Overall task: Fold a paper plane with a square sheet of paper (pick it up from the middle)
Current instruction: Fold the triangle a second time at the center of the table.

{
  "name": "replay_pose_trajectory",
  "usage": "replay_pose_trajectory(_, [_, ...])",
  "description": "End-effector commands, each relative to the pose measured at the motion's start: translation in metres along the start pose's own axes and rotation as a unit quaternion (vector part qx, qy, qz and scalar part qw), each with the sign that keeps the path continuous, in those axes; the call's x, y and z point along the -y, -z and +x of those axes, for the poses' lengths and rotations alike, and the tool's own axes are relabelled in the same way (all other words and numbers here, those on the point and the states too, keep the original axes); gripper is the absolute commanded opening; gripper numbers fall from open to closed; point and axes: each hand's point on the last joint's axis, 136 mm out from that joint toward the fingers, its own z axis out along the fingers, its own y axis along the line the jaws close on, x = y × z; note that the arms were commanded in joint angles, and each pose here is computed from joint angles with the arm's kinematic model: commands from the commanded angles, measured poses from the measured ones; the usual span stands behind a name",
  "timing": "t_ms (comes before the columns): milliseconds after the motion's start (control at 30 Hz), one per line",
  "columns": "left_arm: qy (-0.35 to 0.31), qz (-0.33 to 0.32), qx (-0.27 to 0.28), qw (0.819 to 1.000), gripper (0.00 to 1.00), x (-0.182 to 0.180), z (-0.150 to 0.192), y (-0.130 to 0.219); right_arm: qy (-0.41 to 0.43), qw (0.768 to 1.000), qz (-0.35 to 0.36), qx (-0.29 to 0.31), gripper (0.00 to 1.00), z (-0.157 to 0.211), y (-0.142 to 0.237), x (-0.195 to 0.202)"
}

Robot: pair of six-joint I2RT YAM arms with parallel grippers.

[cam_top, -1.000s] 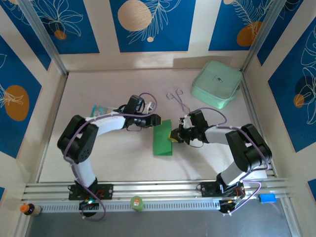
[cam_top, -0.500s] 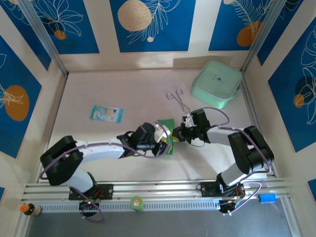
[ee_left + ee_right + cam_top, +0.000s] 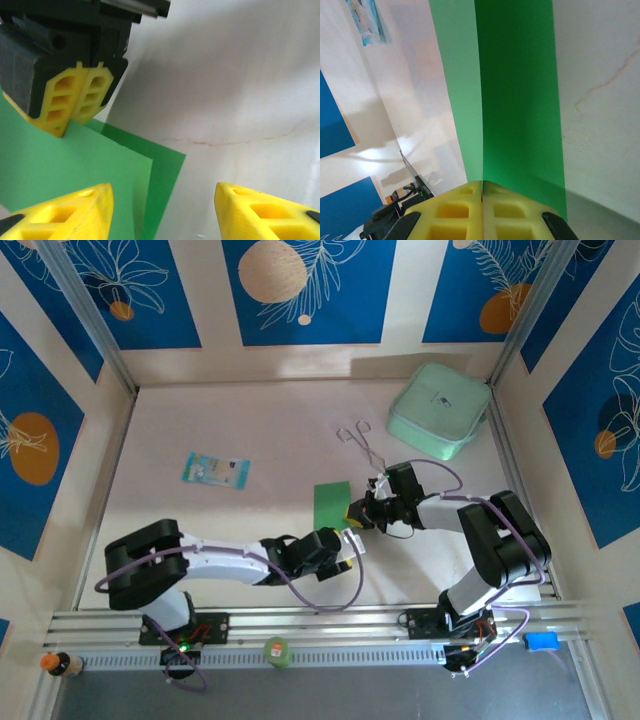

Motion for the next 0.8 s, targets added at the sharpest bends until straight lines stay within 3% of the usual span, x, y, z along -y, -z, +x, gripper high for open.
replay_pose_trajectory(0, [-0.026,-0.064,0.007,0.998,0.56,-0.019,-0.015,-0.001,-0.005,1.000,-0.004,-0.014,0.06,0.003,-0.001,-0.005])
replay_pose_trajectory(433, [-0.033,-0.076,0.002,0.997,0.53,-0.018,-0.021,-0.011,-0.005,1.000,-0.002,-0.012,0.06,0.003,0.001,-0.005])
replay_pose_trajectory(767, [-0.036,-0.094,-0.009,0.995,0.32,-0.023,-0.014,-0.010,-0.004,1.000,-0.003,-0.011,0.06,0.002,0.002,-0.006])
